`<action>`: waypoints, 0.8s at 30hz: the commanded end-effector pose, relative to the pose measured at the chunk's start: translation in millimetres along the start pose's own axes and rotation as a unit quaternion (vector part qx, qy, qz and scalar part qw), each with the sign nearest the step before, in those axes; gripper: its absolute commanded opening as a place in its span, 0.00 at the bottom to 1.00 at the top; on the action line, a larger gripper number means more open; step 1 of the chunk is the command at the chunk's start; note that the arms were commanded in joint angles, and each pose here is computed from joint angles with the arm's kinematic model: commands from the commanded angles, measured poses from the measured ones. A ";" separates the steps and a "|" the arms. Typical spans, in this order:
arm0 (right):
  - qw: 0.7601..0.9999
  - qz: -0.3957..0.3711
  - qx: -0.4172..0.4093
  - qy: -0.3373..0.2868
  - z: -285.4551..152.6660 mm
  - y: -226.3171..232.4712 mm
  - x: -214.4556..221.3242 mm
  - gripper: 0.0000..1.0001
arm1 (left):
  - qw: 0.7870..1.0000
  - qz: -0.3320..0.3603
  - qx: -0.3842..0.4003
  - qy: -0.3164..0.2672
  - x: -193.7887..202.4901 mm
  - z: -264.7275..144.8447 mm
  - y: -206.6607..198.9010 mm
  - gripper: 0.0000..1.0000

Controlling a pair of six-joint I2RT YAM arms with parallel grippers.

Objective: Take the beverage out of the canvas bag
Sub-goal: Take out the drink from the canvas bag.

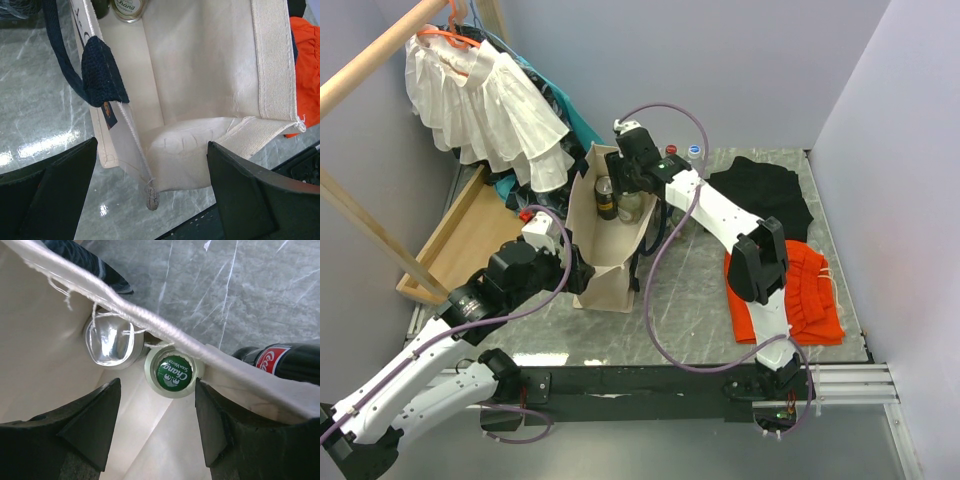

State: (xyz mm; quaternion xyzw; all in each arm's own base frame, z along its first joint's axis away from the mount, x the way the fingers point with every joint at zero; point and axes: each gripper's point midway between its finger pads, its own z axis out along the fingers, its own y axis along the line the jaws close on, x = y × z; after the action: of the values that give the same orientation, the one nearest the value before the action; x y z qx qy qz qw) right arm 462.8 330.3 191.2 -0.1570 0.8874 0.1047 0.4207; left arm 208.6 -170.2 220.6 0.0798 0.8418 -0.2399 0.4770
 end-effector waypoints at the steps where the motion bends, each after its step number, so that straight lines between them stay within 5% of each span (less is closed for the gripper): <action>1: 1.000 0.015 0.012 -0.024 0.1 -10.2 -18.8 0.67 | 1.000 0.002 0.005 -0.002 -1.4 -1.6 -3.0 0.96; 24: 0.998 0.044 0.022 -0.025 19.7 -24.2 -19.1 0.60 | 1.000 0.000 -0.003 -0.006 -3.1 -3.3 -0.9 0.96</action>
State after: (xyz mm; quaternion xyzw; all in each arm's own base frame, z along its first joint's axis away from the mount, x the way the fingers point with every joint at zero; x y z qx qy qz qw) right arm 476.3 326.8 179.0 -0.1323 0.8921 0.1064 0.4187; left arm 208.4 -170.5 220.7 0.0800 0.8416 -0.2394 0.4775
